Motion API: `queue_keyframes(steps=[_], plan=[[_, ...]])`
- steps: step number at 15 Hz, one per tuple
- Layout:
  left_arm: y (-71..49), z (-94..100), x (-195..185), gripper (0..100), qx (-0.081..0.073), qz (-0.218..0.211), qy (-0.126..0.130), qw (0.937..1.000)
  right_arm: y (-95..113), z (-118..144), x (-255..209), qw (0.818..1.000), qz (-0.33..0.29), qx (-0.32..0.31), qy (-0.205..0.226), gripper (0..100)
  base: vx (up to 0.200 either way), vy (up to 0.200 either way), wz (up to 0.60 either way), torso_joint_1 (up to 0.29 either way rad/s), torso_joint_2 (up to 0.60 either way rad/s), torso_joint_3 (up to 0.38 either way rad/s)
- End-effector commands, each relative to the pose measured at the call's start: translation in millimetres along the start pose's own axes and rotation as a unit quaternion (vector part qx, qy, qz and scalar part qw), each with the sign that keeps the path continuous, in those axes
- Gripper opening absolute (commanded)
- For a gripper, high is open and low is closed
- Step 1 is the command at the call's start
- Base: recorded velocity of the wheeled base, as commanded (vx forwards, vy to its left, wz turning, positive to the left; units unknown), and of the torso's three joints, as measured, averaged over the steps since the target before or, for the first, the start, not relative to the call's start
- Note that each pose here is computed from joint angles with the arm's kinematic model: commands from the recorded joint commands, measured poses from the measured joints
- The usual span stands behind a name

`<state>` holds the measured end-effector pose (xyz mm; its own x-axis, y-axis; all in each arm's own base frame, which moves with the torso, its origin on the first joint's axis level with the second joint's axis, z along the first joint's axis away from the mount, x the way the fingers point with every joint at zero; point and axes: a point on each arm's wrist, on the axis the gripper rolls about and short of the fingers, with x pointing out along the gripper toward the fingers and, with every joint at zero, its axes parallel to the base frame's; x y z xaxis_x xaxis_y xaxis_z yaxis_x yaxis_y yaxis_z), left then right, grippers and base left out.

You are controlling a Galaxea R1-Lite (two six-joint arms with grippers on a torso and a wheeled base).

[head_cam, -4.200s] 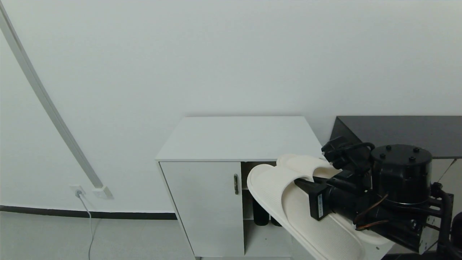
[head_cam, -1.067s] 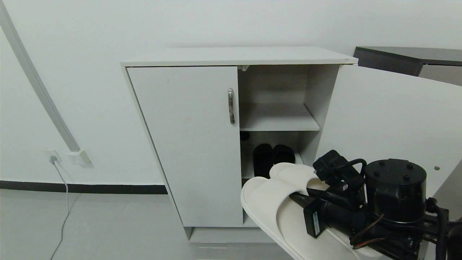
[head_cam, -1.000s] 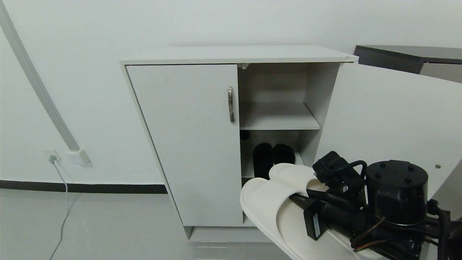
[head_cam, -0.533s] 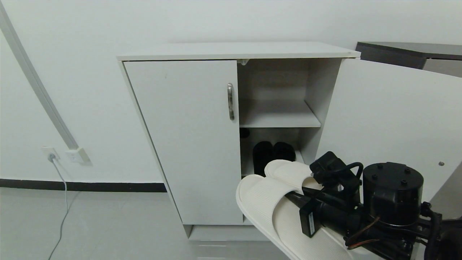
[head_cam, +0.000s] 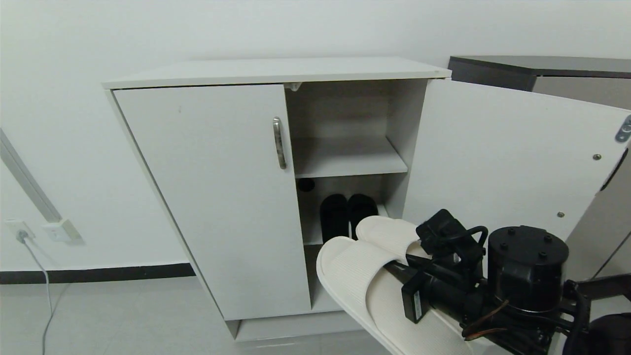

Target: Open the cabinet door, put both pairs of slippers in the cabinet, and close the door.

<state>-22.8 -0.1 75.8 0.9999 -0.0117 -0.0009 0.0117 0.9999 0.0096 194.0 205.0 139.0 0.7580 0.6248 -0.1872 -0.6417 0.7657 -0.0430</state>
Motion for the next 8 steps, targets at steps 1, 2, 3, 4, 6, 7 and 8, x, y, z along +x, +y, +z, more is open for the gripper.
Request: queue_keyframes(steps=[1, 2, 3, 4, 6, 7, 8], plan=[[0.0, 0.1, 0.0, 0, 0.000, 0.000, 0.000, 1.0000, 5.8, 1.6, 16.6, 1.000, -0.007, 0.002, -0.014, 0, 0.000, 0.000, 0.00, 0.000, 0.00, 0.000], [0.0, 0.1, 0.0, 0, 0.000, 0.000, 0.000, 1.0000, 15.1, 10.2, 35.4, 0.997, -0.066, 0.021, -0.026, 0, 0.000, 0.000, 0.00, 0.000, 0.00, 0.000], [-0.1, 0.1, 0.0, 0, 0.000, -0.001, 0.000, 1.0000, 25.7, 13.9, 50.0, 0.994, -0.097, 0.035, -0.030, 0, 0.000, 0.000, 0.00, 0.000, 0.00, 0.000], [-0.1, 0.1, 0.0, 0, 0.000, -0.001, 0.000, 1.0000, 35.3, 18.9, 62.0, 0.991, -0.123, 0.042, -0.031, 0, 0.000, 0.000, 0.00, 0.000, 0.00, 0.000], [-0.1, 0.1, 0.0, 0, -0.001, -0.001, 0.000, 1.0000, 49.7, 31.9, 76.0, 0.985, -0.164, 0.047, -0.020, 0, 0.000, 0.000, 0.00, 0.000, 0.00, 0.000], [-0.1, 0.1, 0.0, 0, -0.001, -0.001, 0.000, 1.0000, 52.8, 40.9, 79.5, 0.981, -0.184, 0.052, -0.015, 0, 0.000, 0.000, 0.00, 0.000, 0.00, 0.000], [-0.1, 0.1, 0.0, 0, 0.000, -0.001, 0.000, 1.0000, 53.7, 58.5, 84.7, 0.973, -0.219, 0.066, -0.011, 0, 0.000, 0.000, 0.00, 0.000, 0.00, 0.000]])
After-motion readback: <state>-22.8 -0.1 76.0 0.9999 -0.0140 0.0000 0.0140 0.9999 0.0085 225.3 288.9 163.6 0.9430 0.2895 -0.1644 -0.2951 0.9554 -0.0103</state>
